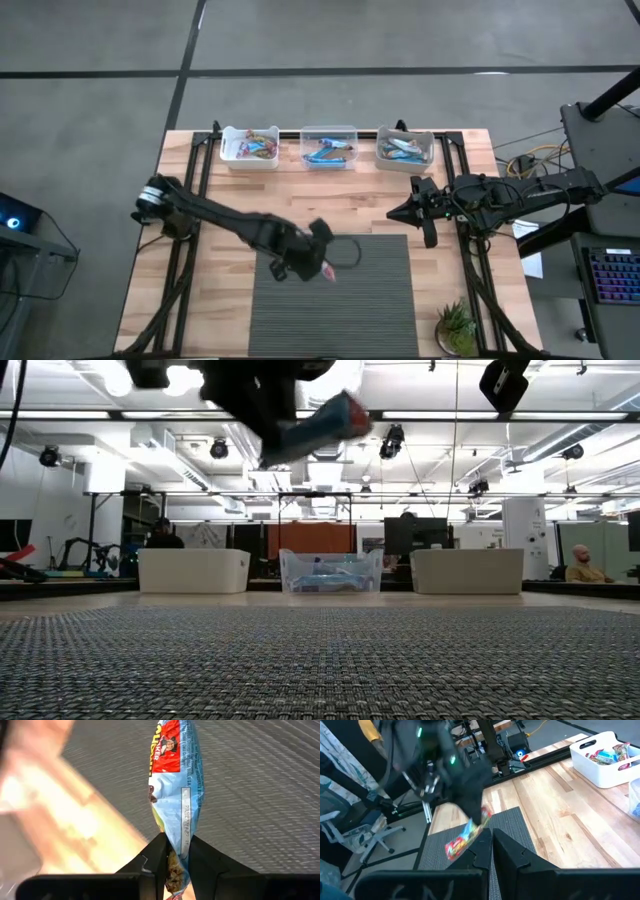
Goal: Pick and place Granola Bars by type
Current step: Put the red granola bar into the white bin
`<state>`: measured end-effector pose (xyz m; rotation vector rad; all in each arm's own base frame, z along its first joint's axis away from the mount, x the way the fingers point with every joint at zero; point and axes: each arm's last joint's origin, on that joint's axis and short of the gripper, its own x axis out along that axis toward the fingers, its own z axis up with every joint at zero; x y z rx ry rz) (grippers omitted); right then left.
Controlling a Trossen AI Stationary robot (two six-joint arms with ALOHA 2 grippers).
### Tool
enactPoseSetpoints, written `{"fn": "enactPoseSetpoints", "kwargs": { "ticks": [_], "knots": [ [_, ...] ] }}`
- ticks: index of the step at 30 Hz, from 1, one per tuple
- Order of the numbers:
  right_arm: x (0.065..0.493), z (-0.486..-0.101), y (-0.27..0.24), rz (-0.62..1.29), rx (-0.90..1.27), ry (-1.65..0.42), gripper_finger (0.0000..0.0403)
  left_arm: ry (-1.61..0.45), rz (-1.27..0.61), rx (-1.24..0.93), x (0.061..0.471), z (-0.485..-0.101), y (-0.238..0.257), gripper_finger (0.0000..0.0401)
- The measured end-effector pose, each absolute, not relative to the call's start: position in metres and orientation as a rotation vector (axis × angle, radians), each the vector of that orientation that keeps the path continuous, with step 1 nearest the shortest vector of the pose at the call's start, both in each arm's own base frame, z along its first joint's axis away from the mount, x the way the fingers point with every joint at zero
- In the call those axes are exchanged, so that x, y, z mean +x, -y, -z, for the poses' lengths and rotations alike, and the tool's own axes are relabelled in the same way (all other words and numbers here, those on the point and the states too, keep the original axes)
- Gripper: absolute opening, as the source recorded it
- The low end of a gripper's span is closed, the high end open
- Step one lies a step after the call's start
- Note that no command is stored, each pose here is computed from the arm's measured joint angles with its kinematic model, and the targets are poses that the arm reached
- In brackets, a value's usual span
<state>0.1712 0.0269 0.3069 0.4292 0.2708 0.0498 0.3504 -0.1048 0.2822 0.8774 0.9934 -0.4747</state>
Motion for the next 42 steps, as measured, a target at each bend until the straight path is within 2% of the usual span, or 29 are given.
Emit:
{"fn": "enactPoseSetpoints", "kwargs": {
  "ticks": [10, 21, 32, 42],
  "knots": [
    [0.171, -0.307, -0.027, -0.05, 0.43, -0.269, 0.0008, -0.975, 0.218, 0.738, 0.32, -0.338, 0.031, 0.0052],
    [0.171, -0.307, -0.027, -0.05, 0.43, -0.27, 0.0008, -0.985, -0.104, 0.614, 0.273, -0.378, -0.055, 0.0052],
    [0.171, -0.307, -0.027, -0.049, 0.433, -0.27, 0.0009, -1.099, -0.342, 0.461, 0.236, -0.379, -0.132, 0.0052],
    [0.171, -0.307, -0.026, -0.026, 0.428, -0.265, 0.0008, -1.136, -0.471, 0.346, 0.215, -0.377, -0.166, 0.0052]
  ]
}}
